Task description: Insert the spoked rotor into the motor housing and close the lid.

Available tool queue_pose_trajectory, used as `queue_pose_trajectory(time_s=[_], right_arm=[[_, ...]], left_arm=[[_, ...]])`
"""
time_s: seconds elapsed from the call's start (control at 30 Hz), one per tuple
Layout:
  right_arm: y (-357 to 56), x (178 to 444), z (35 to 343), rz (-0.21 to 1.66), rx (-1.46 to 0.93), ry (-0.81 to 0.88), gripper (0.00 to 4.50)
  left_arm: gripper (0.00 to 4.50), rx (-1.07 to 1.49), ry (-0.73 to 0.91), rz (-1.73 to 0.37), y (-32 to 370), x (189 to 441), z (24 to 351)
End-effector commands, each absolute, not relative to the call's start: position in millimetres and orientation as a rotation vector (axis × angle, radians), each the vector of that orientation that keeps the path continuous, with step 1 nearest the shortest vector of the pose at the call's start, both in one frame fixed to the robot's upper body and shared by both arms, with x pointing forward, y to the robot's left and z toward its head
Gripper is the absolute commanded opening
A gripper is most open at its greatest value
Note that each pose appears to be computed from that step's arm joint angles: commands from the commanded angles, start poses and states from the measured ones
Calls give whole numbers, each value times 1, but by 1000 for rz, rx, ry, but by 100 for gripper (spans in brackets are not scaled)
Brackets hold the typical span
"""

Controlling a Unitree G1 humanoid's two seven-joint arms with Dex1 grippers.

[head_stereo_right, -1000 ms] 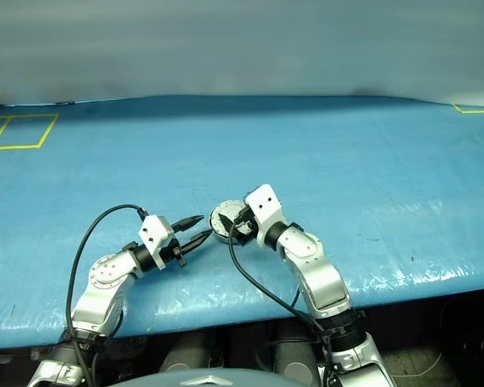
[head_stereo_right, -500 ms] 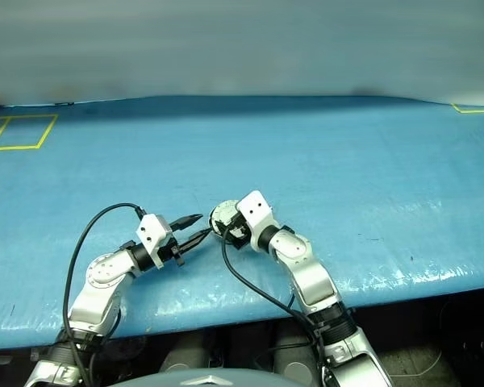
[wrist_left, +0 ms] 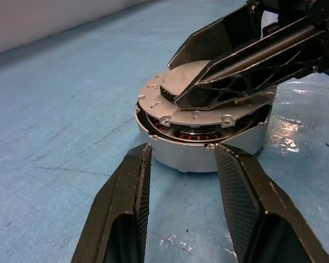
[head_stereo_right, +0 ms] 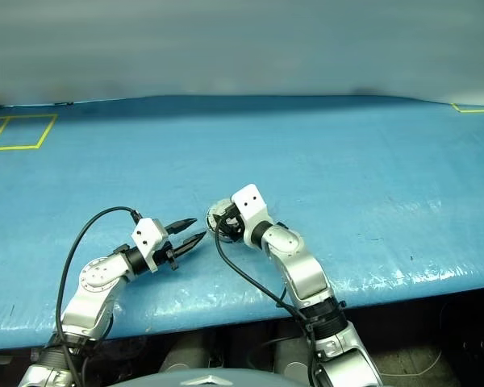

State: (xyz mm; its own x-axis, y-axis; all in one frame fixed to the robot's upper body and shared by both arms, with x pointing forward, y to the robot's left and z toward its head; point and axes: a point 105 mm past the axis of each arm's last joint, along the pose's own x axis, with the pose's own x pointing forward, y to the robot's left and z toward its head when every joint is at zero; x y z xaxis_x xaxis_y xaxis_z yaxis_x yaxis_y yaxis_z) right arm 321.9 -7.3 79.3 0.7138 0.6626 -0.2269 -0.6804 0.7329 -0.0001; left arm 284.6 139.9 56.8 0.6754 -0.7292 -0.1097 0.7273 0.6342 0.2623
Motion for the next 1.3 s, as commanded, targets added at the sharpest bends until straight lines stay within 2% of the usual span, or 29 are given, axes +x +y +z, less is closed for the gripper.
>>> queue_pose_trajectory(time_s=[0.03, 0.63, 0.93, 1.23, 1.3], right_arm=[[1, 322, 93, 749, -117, 169, 305], [2, 323, 74, 664, -191, 247, 305], [-2, 323, 50, 652, -286, 300, 305], [-2, 321, 45, 665, -255, 324, 305], [-2, 321, 46, 667, -251, 324, 305]], left_arm=[[194, 307, -50, -821, 139, 286, 68], [194, 310, -38, -815, 142, 286, 66], [194, 303, -36, -806, 143, 285, 66], [194, 178, -48, -762, 138, 292, 76], [154, 77, -51, -747, 138, 297, 81]])
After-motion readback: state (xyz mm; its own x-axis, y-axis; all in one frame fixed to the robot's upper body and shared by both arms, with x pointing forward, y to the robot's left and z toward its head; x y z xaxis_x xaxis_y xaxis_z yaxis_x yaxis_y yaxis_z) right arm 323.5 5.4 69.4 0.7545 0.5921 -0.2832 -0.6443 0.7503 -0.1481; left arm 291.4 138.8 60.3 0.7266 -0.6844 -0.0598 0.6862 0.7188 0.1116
